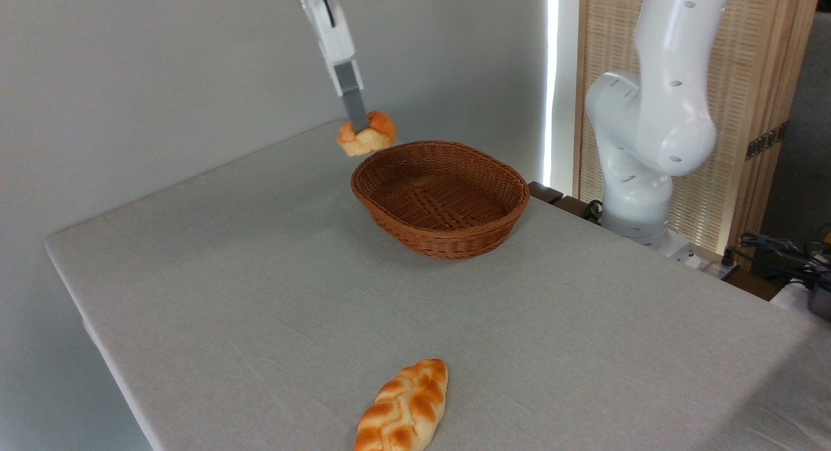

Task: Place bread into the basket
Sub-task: 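Lift the bun and carry it over the wicker basket, then lower the bun into the basket and open the gripper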

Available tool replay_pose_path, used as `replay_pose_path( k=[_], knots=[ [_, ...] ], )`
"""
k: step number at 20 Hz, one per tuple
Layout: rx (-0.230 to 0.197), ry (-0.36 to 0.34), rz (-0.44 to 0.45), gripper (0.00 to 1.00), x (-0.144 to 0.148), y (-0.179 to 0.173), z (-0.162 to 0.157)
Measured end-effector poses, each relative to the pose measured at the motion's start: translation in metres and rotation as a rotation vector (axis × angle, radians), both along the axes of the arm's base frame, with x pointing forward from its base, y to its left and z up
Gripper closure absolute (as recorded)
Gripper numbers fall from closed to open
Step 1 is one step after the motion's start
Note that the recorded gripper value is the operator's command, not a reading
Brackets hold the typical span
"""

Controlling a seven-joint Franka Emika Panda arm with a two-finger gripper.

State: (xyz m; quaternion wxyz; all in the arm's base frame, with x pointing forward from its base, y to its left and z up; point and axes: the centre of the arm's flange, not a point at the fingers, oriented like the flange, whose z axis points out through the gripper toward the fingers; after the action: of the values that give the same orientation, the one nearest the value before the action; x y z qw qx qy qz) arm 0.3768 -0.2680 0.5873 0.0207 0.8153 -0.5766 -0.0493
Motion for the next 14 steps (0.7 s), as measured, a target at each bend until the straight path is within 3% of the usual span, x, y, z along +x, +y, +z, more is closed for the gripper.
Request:
replay_pose_path(
  k=[1,4,6,10,12,14],
  knots=[
    [0.009,0.007,-0.017,0.51,-0.012,-0.003,-0.005],
    [0.054,0.066,-0.072,0.41,-0.039,-0.014,-0.041],
    [0.078,0.098,-0.093,0.4,-0.048,-0.019,-0.066],
    [0.086,0.105,-0.13,0.39,-0.058,-0.031,-0.094],
    [0.079,0.094,-0.144,0.33,-0.06,-0.038,-0.102],
    [0.076,0.091,-0.161,0.19,-0.064,-0.045,-0.108]
  ],
)
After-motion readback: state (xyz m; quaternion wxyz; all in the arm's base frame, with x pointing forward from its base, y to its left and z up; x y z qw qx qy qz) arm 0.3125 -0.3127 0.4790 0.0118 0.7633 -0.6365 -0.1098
